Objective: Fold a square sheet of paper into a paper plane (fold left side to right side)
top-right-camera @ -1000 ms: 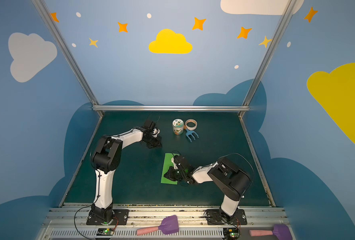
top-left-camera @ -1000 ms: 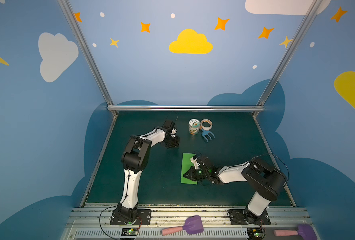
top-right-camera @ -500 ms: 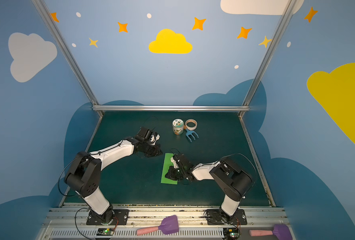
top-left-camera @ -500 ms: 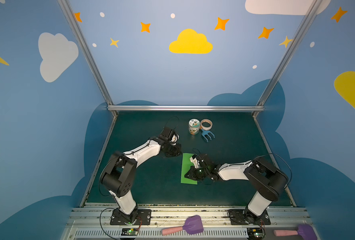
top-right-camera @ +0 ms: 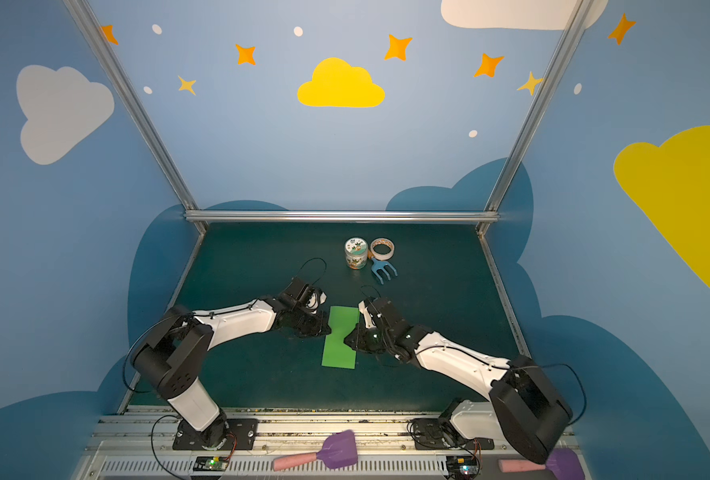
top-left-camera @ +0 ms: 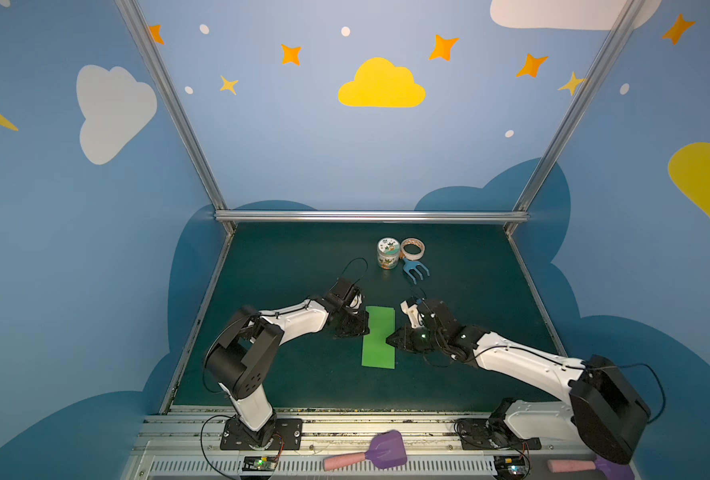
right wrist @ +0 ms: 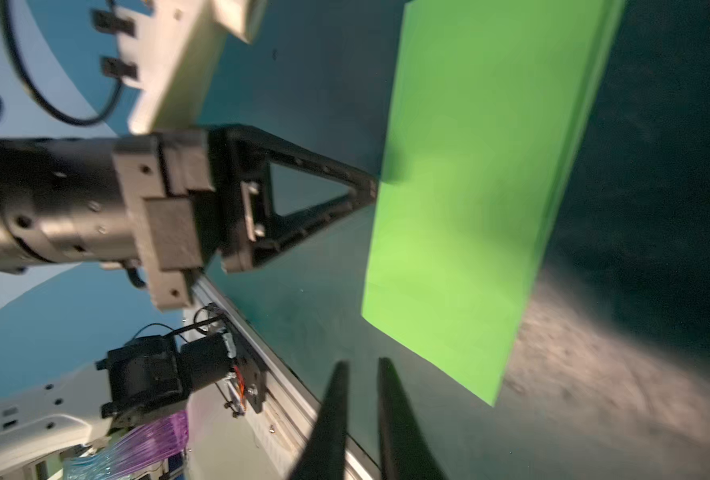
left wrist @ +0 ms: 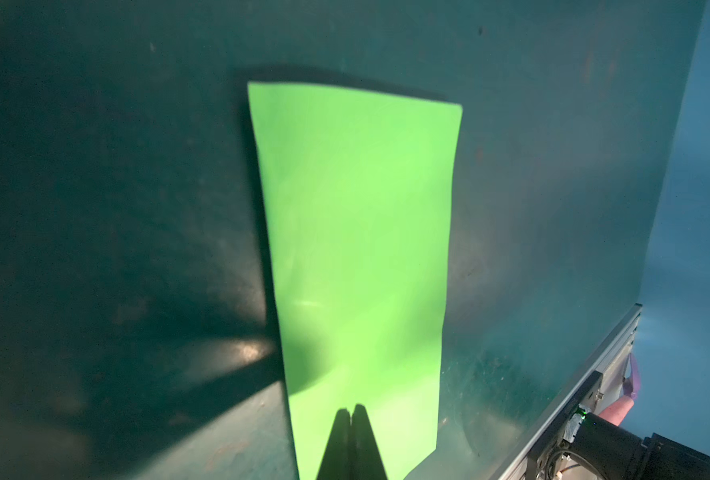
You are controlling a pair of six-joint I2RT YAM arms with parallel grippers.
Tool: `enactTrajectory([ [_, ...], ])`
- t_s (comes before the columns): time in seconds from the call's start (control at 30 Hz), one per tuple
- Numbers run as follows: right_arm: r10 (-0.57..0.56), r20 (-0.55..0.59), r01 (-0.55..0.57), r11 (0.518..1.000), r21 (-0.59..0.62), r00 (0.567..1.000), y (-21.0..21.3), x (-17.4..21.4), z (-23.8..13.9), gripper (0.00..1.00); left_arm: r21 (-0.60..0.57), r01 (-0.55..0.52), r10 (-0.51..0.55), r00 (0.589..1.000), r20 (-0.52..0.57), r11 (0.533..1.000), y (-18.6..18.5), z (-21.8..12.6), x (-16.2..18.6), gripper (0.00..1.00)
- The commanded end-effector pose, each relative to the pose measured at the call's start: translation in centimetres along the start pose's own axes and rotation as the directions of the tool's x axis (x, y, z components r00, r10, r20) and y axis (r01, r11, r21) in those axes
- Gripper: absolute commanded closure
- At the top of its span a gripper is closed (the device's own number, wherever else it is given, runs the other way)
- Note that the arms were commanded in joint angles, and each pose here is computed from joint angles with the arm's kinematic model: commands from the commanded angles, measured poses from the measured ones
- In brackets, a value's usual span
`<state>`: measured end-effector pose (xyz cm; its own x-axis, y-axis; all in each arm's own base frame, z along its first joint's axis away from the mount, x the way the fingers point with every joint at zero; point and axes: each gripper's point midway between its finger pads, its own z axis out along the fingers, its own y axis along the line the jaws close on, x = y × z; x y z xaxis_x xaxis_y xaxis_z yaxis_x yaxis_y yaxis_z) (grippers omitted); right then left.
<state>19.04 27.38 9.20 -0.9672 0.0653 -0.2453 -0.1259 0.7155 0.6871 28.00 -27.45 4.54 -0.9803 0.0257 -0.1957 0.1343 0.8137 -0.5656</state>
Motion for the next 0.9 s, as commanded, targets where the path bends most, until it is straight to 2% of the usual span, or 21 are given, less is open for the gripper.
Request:
enactTrajectory([
  [0.0,0.082,0.018,-0.083,0.992,0.098,0.996,-3.3,1.2,-0.7,0.61,0.009,-0.032,0.031,0.998,0.058,0.999,-1.1,-0.7,-1.9,0.96],
  [0.17,0.113,0.008,-0.114,0.988,0.102,0.994,-4.5,2.3,-0.6,0.56,-0.007,-0.039,0.04,0.998,0.052,0.999,-1.3,0.2,-3.7,0.96],
  [0.37,0.138,-0.017,-0.136,0.986,0.092,0.99,-5.3,3.2,0.3,0.55,-0.045,-0.02,0.021,0.999,0.034,0.999,0.1,1.6,-4.7,0.96],
  [0.6,0.144,-0.051,-0.141,0.988,0.062,0.988,-4.8,3.5,1.6,0.57,-0.077,0.014,-0.014,1.0,0.001,0.997,2.4,3.0,-3.6,0.96],
  [0.87,0.141,-0.077,-0.138,0.989,0.048,0.987,-3.9,3.4,3.1,0.54,-0.093,0.037,-0.038,0.999,-0.015,0.995,3.7,3.9,-2.3,0.96],
])
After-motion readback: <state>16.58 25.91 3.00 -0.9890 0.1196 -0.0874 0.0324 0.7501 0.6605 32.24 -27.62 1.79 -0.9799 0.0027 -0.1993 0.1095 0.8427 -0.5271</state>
